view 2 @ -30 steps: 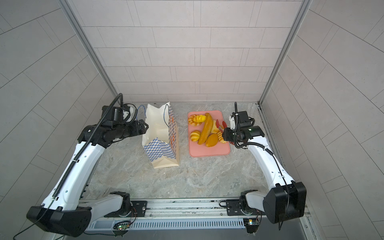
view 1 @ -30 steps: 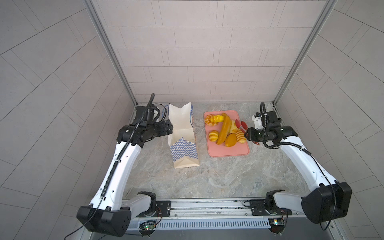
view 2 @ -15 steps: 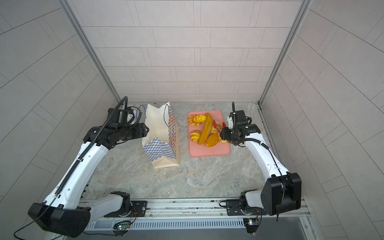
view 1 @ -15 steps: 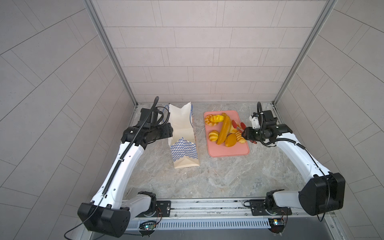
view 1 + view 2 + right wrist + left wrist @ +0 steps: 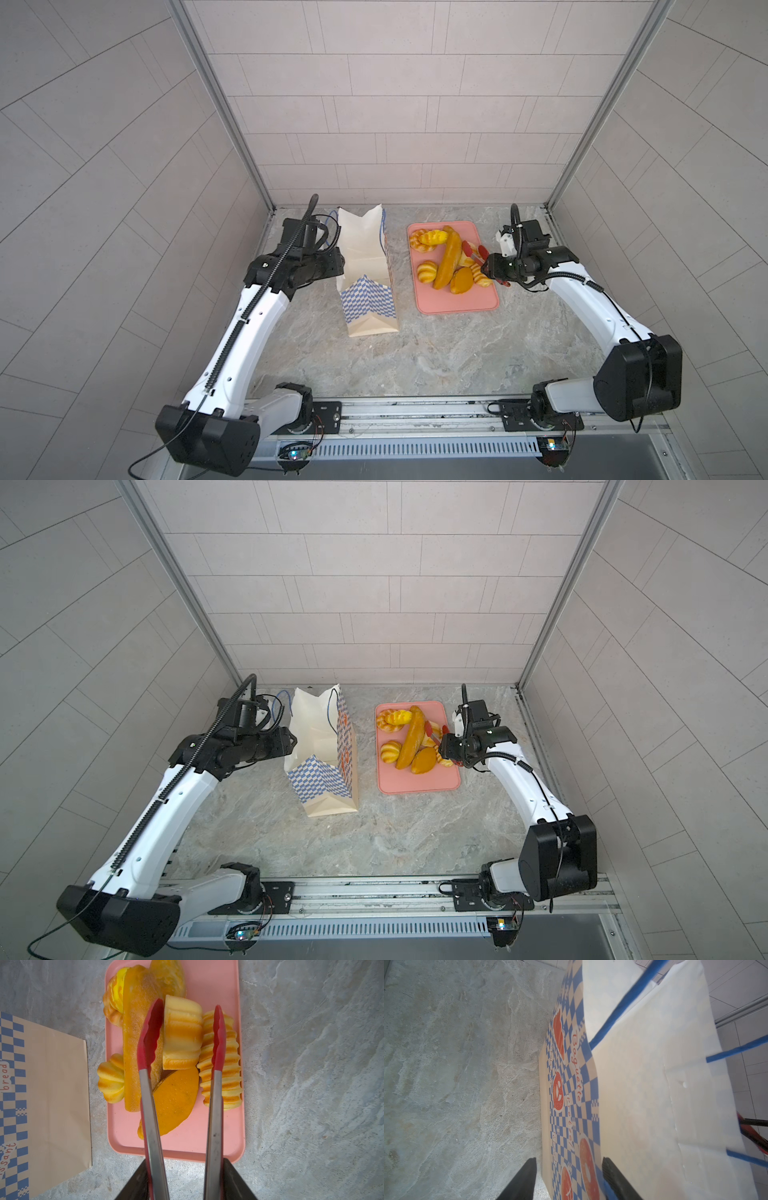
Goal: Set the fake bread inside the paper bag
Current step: 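Close the tongs on the ridged cylindrical yellow bread with right gripper, then lift the clamped bread with the tongs and carry it over the bag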
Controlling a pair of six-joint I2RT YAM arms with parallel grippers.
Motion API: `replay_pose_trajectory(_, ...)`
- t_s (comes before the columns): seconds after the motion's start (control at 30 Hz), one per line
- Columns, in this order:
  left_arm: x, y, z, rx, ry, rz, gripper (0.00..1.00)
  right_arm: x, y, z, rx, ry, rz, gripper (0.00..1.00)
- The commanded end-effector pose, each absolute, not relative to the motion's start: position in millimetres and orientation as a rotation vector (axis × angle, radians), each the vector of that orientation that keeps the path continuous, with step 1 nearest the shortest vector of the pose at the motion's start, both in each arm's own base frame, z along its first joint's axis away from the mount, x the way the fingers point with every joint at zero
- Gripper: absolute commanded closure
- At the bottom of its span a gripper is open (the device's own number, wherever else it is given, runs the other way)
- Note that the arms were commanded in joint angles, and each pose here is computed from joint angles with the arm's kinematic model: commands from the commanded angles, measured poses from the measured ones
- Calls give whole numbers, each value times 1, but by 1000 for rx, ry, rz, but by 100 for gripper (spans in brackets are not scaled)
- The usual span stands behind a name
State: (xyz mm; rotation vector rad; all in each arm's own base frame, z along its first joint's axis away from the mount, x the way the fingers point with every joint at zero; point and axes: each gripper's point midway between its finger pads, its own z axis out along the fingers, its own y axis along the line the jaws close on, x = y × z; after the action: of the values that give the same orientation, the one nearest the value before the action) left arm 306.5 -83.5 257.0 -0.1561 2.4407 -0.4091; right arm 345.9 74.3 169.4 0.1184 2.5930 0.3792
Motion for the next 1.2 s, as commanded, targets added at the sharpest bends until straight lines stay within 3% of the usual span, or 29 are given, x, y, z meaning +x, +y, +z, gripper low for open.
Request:
replay_pose_trajectory(0.0,305,-86,259,-158,2425,-427,46,354,77,175,132,2559,407,50)
replay_pose_trajectory(0.5,305,-89,251,-171,2433,-444,55,353,74,174,163,2558,470,58)
replay_pose_trajectory(0.87,304,-92,255,-177,2416,-475,72,347,72,206,145,2461,463,63)
replay_pose_trajectory(1.17,302,-91,266,-176,2391,-479,59,339,66,227,155,2412,434,65)
